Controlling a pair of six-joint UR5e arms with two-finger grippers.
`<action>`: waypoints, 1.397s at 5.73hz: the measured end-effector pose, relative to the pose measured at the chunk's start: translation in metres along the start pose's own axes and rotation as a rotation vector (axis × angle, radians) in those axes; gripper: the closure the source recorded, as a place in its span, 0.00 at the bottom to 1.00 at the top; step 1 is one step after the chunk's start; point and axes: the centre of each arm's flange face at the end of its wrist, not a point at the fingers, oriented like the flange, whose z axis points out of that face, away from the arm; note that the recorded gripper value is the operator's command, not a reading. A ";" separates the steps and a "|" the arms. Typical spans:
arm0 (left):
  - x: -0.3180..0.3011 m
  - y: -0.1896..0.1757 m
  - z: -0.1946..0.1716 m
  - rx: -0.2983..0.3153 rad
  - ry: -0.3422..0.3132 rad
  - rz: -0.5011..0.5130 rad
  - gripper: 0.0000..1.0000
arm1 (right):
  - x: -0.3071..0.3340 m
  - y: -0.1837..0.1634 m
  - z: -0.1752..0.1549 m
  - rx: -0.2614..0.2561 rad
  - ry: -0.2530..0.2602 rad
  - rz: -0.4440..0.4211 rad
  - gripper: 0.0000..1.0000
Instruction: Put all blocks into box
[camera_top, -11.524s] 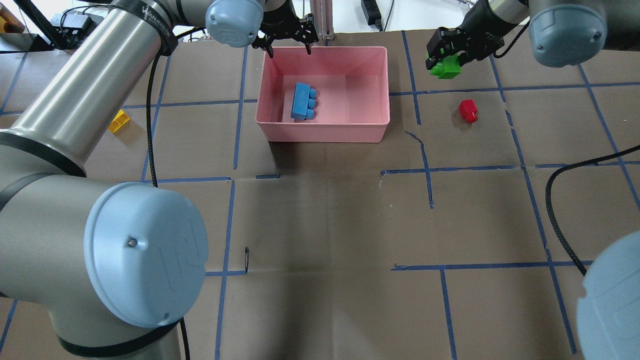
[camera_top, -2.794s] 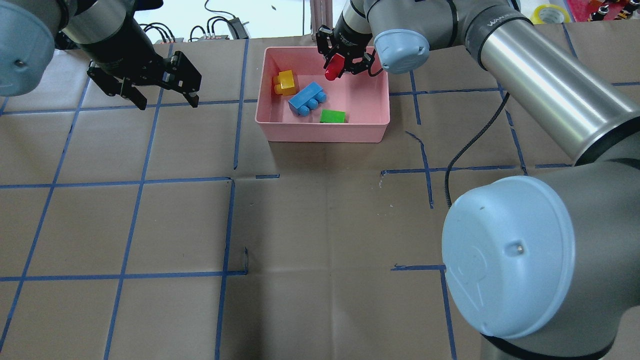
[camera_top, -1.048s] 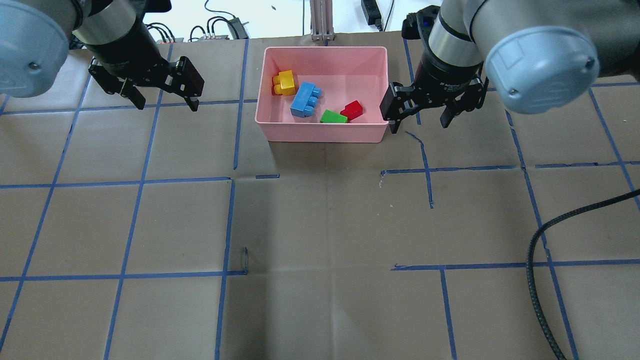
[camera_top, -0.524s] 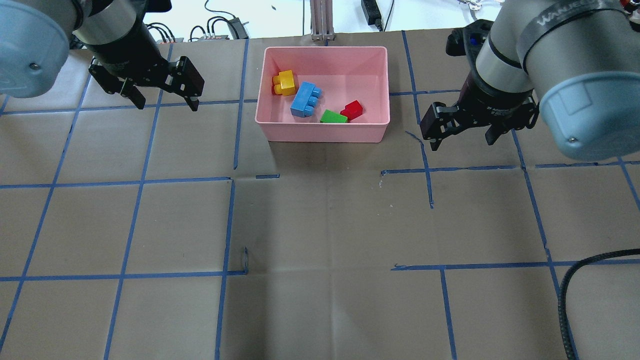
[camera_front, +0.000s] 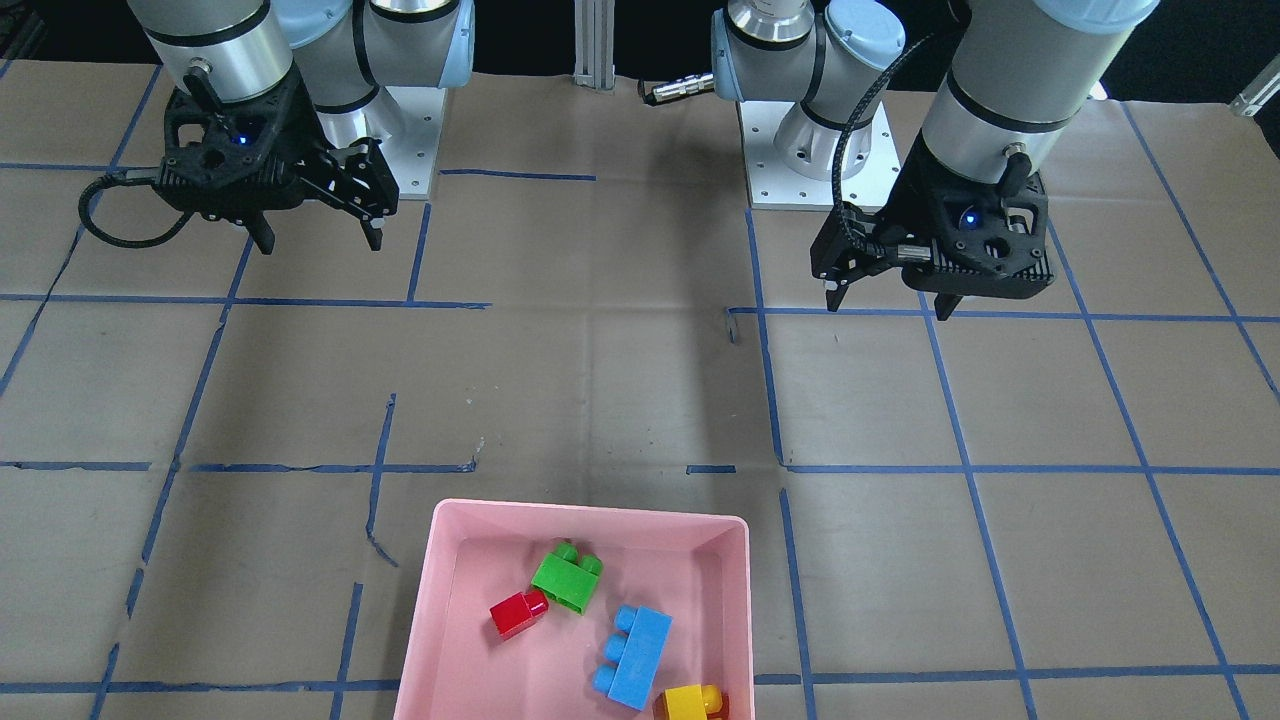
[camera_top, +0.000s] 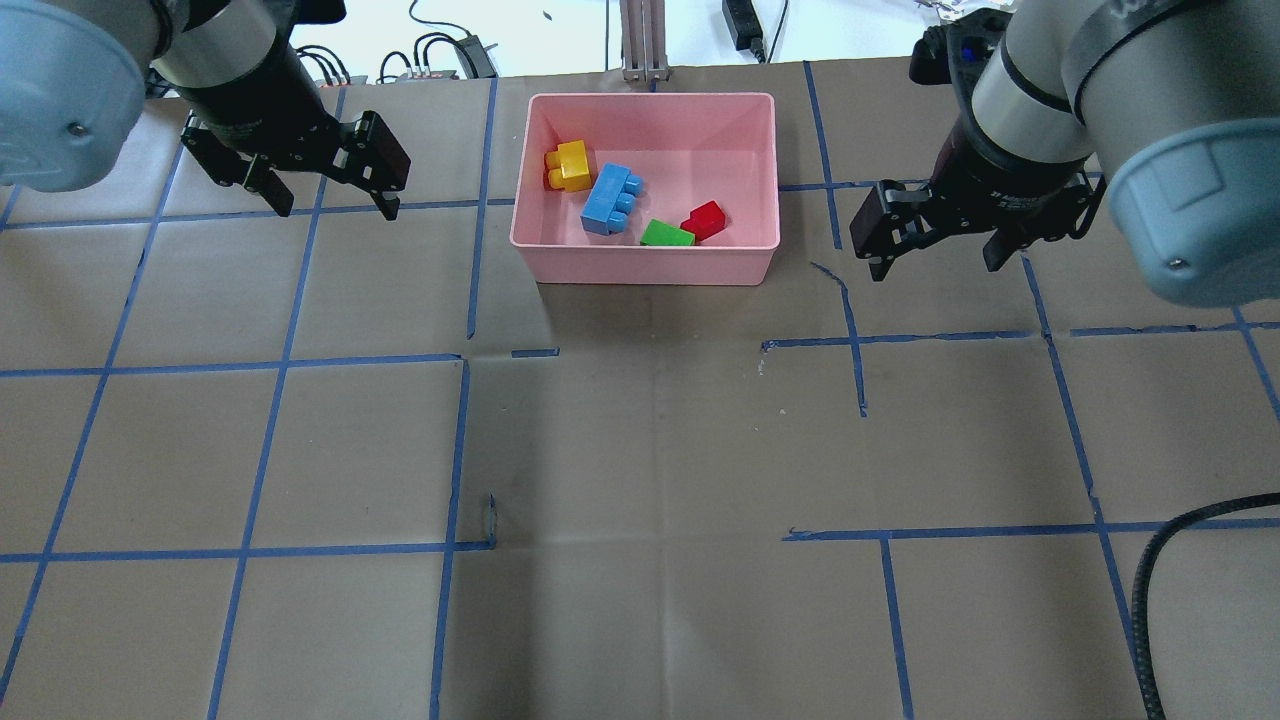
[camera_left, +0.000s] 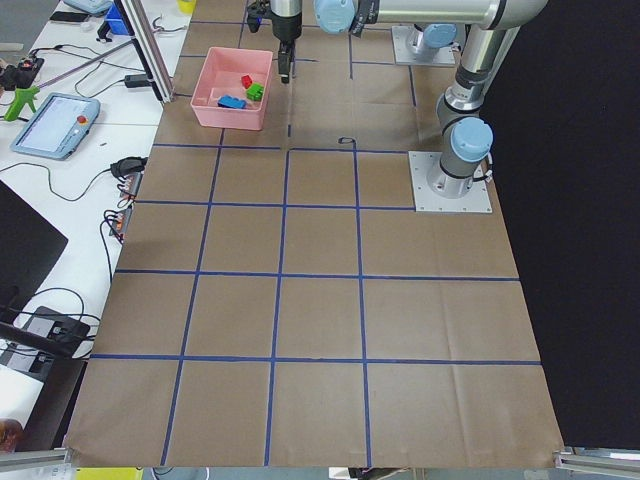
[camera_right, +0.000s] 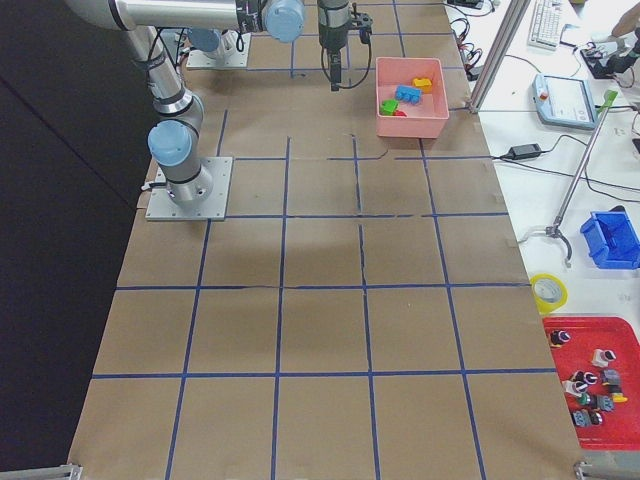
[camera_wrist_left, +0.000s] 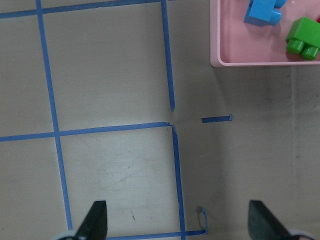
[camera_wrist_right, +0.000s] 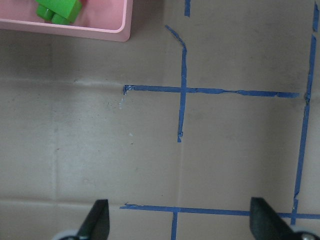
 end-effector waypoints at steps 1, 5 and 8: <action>0.000 0.000 0.000 0.000 0.000 0.000 0.00 | -0.008 -0.001 0.000 0.001 -0.025 -0.004 0.00; 0.000 0.000 0.000 0.001 0.000 0.000 0.00 | -0.020 -0.010 0.016 -0.025 -0.043 -0.020 0.00; 0.000 0.000 0.000 0.000 0.004 -0.001 0.00 | -0.021 -0.016 0.019 -0.024 -0.045 -0.021 0.00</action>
